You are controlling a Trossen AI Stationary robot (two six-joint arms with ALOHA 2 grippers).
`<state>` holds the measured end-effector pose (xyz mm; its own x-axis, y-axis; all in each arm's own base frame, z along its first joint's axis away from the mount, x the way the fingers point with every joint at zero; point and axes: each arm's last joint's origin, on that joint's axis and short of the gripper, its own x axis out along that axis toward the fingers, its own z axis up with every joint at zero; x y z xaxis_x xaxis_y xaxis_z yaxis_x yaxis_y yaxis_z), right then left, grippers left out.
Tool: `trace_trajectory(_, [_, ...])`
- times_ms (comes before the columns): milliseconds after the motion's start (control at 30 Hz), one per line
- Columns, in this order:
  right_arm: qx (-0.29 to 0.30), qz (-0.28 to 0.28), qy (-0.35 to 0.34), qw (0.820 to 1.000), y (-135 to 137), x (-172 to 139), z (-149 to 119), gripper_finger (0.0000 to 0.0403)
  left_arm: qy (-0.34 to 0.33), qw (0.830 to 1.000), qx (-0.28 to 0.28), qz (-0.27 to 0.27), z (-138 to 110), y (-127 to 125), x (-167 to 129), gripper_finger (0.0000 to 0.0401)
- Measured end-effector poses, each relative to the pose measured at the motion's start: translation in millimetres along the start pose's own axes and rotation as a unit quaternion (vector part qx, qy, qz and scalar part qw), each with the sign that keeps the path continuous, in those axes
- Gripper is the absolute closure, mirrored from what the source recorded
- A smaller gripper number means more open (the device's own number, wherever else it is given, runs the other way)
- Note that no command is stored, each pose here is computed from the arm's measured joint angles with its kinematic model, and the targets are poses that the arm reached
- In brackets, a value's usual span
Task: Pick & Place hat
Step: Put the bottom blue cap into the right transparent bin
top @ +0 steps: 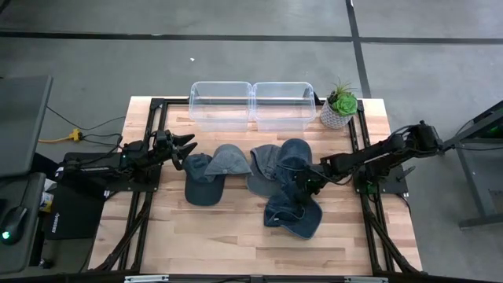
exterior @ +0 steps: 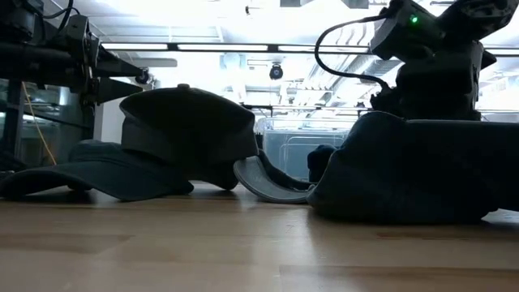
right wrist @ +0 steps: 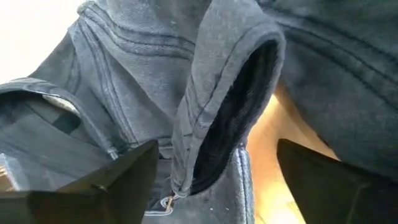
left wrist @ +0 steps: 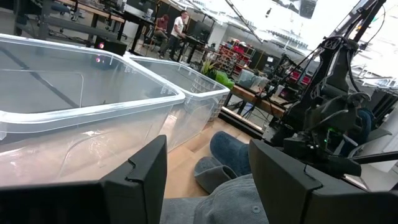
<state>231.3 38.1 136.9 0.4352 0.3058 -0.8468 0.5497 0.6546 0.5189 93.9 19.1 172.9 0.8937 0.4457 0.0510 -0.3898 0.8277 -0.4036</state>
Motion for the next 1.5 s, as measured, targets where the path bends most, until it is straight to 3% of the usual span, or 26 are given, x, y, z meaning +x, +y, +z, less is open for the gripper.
trace_trajectory(333, [-0.009,-0.002,0.002,1.0,4,2,-6,0.0212,0.0,1.0,0.0,0.0,0,0,0,0.0208])
trace_trajectory(667, [-0.003,0.014,0.003,1.0,7,2,-5,0.038,0.0,1.0,0.0,0.0,0,0,0,0.0208])
trace_trajectory(1200, [-0.029,0.091,0.012,0.995,30,-16,-24,0.0388,0.0,1.0,0.0,0.0,0,0,0,0.0208])
trace_trajectory(1500, [-0.058,0.14,-0.047,0.987,44,-48,-35,0.0388,0.0,1.0,0.0,0.0,0,0,0,0.0208])
